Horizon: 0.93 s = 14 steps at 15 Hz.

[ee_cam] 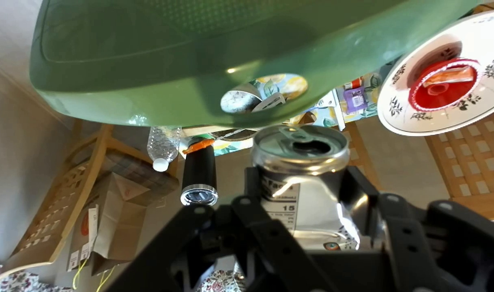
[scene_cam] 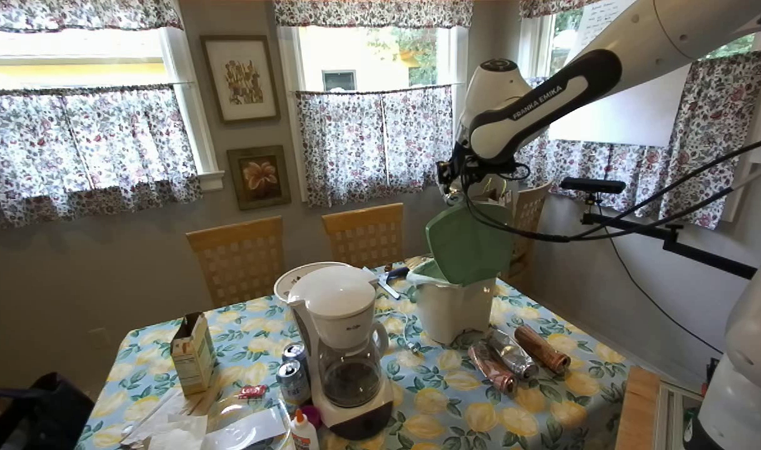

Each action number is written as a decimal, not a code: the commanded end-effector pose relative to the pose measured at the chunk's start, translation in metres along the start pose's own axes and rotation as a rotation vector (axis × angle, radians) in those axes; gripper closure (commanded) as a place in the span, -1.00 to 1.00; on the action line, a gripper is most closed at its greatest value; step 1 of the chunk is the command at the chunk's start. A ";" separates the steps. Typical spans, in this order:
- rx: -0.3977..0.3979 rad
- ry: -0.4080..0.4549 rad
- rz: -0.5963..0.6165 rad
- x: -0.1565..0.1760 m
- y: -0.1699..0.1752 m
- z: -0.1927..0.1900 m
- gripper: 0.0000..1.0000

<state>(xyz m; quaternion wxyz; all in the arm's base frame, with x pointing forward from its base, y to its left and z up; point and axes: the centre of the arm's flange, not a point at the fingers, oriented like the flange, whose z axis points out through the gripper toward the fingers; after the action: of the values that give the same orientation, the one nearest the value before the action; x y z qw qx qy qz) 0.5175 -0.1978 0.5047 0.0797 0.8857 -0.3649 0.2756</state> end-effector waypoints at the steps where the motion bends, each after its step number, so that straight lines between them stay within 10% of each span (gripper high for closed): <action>1: 0.001 -0.015 0.028 0.007 -0.007 0.002 -0.58; 4: 0.000 -0.014 0.027 0.007 -0.008 0.001 -0.96; 14: -0.021 -0.006 0.081 0.002 -0.015 -0.019 -1.00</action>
<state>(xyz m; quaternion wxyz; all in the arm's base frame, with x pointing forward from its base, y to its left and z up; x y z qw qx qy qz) 0.5203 -0.1918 0.5082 0.0754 0.8807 -0.3798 0.2730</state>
